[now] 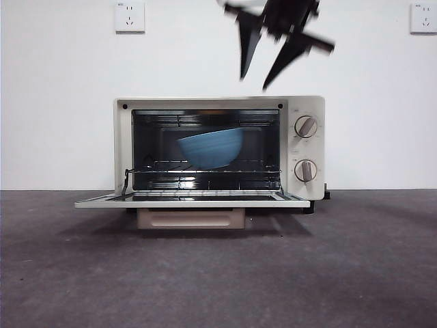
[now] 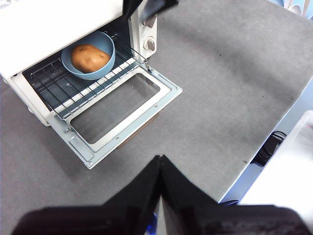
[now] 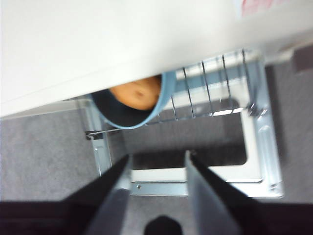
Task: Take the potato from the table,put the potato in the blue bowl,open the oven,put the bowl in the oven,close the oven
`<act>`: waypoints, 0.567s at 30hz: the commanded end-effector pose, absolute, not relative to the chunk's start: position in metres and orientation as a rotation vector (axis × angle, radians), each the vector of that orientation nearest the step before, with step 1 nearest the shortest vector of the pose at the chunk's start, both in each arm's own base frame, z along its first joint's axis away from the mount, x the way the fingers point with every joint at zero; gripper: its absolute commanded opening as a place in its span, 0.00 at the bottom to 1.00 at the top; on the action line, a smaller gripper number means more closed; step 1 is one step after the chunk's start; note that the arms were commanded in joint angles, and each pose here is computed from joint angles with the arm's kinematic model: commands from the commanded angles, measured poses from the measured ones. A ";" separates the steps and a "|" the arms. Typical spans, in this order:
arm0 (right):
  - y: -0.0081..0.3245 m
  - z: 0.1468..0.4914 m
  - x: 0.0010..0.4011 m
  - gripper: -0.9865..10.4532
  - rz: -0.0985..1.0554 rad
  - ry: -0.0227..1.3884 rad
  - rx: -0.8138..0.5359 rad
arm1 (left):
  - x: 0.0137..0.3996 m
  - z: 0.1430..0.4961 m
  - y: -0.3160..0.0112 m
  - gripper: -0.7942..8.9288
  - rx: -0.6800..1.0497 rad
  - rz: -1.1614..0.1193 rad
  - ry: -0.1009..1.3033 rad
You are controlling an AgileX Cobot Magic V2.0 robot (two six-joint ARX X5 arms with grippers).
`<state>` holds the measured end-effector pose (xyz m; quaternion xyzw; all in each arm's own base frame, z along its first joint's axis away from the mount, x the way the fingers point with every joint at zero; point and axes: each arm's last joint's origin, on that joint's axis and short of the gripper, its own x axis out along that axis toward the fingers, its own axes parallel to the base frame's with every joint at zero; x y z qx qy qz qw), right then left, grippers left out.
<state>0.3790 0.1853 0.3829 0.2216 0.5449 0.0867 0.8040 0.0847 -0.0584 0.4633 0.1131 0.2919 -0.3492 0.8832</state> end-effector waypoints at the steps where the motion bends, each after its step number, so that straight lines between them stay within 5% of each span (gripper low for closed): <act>1: 0.180 0.415 0.351 0.07 0.260 1.057 0.306 | 0.093 0.461 -0.064 0.08 0.241 -0.727 0.633; 9: 0.167 0.490 0.268 0.08 0.318 0.748 0.014 | 0.144 0.450 -0.081 0.08 0.205 -0.645 0.708; 17: 0.142 0.515 0.175 0.08 0.440 0.660 -0.053 | 0.214 0.419 -0.074 0.08 0.066 -0.590 0.896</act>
